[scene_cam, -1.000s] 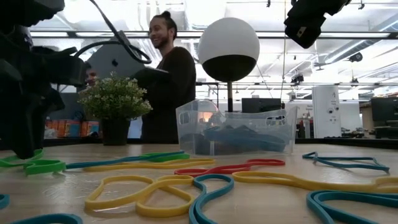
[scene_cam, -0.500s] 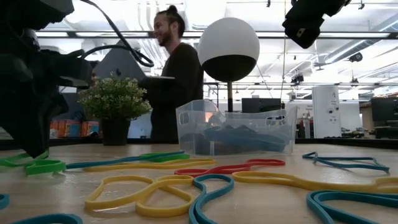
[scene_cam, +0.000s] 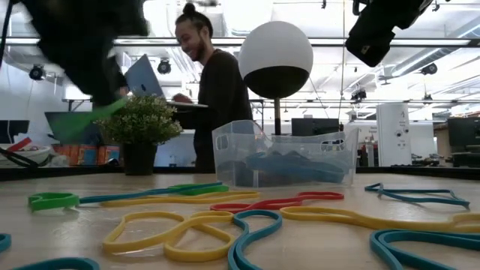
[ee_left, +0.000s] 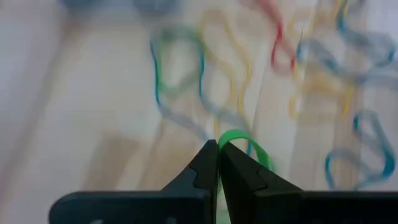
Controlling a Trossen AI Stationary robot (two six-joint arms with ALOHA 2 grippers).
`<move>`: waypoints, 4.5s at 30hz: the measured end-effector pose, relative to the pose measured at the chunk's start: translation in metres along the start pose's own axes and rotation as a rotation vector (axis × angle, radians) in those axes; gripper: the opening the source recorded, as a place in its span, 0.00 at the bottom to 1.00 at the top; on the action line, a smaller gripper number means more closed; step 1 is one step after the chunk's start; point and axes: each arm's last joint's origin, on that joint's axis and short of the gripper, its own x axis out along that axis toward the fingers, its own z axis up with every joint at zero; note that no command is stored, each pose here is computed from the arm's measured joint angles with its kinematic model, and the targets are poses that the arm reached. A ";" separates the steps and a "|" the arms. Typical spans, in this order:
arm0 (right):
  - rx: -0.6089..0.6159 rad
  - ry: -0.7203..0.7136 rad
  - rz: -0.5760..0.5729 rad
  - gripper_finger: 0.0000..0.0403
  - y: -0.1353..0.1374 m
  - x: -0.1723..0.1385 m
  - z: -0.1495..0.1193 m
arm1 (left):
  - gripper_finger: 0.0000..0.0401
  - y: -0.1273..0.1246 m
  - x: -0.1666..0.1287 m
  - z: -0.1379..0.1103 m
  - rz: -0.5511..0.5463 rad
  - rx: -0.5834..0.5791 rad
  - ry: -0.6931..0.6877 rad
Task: Pick and place rubber bands into bin
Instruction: Put the green rubber band into the transparent bin, then put the blue rubber band into the transparent bin
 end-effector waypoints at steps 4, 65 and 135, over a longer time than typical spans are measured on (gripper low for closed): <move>0.003 -0.004 -0.015 0.15 -0.001 0.000 0.000 | 0.00 -0.003 -0.011 0.030 0.033 0.032 -0.122; -0.046 0.115 0.082 0.15 0.035 0.007 -0.037 | 0.26 0.042 -0.009 0.122 -0.200 0.077 -0.359; 0.267 0.338 -0.386 0.38 0.029 0.084 -0.127 | 0.26 -0.020 -0.042 0.077 -0.166 0.026 -0.456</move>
